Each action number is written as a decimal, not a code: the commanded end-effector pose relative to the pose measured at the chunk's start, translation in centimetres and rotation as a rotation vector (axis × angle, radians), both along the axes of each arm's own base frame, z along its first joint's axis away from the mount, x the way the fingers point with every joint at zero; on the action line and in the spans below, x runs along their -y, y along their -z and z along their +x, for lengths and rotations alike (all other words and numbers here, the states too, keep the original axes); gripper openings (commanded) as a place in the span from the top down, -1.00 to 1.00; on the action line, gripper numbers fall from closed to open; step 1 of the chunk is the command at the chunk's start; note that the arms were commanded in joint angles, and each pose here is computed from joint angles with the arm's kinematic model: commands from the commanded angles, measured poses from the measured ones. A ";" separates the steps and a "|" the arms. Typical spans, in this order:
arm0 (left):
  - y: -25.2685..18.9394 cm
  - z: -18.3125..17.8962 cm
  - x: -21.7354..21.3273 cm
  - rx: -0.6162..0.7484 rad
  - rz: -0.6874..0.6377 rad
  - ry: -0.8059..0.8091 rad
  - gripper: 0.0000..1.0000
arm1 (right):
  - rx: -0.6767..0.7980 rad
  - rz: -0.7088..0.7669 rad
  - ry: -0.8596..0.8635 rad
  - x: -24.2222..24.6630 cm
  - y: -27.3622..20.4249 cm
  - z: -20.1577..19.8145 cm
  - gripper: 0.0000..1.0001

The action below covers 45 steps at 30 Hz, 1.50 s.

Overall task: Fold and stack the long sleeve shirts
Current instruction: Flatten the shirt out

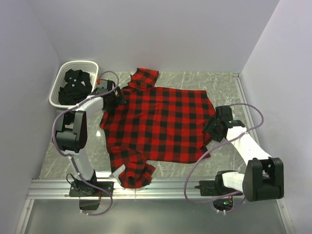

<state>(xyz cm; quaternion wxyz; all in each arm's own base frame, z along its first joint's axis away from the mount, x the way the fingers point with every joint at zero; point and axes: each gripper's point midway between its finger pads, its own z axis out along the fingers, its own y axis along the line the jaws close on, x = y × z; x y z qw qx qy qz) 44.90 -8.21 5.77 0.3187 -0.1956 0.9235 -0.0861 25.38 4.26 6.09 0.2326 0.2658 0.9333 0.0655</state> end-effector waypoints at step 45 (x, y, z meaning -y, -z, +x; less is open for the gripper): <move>3.1 1.0 0.6 -0.048 0.046 0.061 -0.93 | 0.079 0.167 0.094 2.5 2.3 5.1 -0.01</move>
